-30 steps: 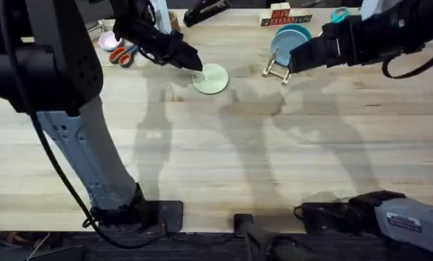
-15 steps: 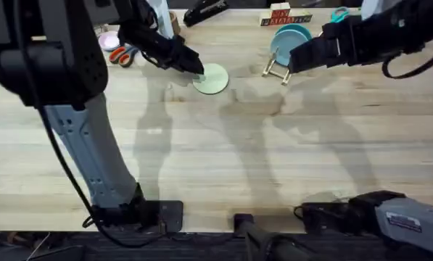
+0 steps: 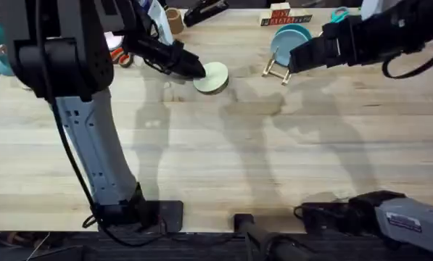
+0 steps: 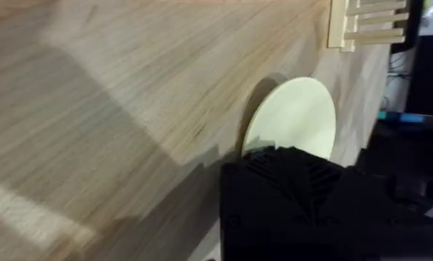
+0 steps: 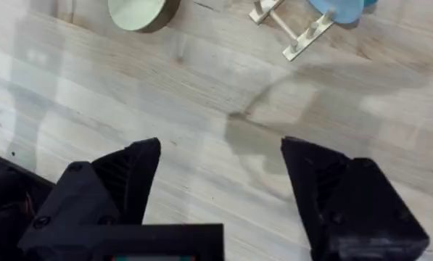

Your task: Pick up the plates from the table one by one and place each into a slot on the dish rack.

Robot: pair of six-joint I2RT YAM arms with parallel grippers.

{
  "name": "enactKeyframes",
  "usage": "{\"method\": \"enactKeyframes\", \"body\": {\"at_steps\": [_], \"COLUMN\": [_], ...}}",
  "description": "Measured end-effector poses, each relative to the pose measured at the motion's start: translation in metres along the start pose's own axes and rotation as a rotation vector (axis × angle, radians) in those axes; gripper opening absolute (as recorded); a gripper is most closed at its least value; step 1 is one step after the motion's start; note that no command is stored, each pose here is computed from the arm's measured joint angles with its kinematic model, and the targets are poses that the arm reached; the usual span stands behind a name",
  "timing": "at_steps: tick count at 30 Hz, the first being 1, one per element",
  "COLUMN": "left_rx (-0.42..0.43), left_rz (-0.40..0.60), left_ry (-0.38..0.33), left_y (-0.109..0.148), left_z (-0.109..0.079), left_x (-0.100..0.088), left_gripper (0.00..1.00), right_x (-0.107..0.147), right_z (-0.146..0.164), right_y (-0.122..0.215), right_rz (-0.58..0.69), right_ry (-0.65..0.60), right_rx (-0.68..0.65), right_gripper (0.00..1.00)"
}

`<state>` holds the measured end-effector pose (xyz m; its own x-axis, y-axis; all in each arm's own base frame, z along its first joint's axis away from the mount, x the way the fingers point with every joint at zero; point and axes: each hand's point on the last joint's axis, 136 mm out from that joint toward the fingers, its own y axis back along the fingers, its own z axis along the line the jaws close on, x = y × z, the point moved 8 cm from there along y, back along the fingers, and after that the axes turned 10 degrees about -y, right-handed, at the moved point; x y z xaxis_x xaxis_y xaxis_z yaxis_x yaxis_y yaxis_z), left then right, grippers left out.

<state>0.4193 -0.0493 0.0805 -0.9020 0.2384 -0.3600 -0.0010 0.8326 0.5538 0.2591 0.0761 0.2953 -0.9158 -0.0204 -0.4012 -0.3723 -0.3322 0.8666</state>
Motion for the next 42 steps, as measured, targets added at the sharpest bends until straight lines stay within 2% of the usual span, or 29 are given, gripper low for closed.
{"method": "enactKeyframes", "body": {"at_steps": [11,16,21,29,42], "left_rx": [0.020,0.020,0.020,0.020,0.020], "left_rz": [-0.007,-0.007,-0.007,-0.007,-0.007], "left_ry": [0.010,0.010,0.010,0.010,0.008], "left_y": [-0.001,-0.001,-0.001,-0.001,-0.001], "left_z": [0.001,0.001,0.001,0.001,0.001], "left_x": [0.000,0.000,0.000,0.000,0.000], "left_gripper": [0.038,0.038,0.039,0.039,0.038], "right_x": [0.000,0.000,-0.009,-0.021,-0.009], "right_z": [0.000,0.000,0.011,0.043,0.071], "right_y": [0.000,0.000,-0.003,-0.035,-0.090], "right_rz": [0.000,0.000,-0.031,-0.003,-0.044], "right_ry": [-0.008,-0.082,-0.143,-0.225,-0.392], "right_rx": [0.000,-0.004,-0.087,-0.158,-0.244], "right_gripper": [0.995,0.996,0.995,0.995,0.996]}}
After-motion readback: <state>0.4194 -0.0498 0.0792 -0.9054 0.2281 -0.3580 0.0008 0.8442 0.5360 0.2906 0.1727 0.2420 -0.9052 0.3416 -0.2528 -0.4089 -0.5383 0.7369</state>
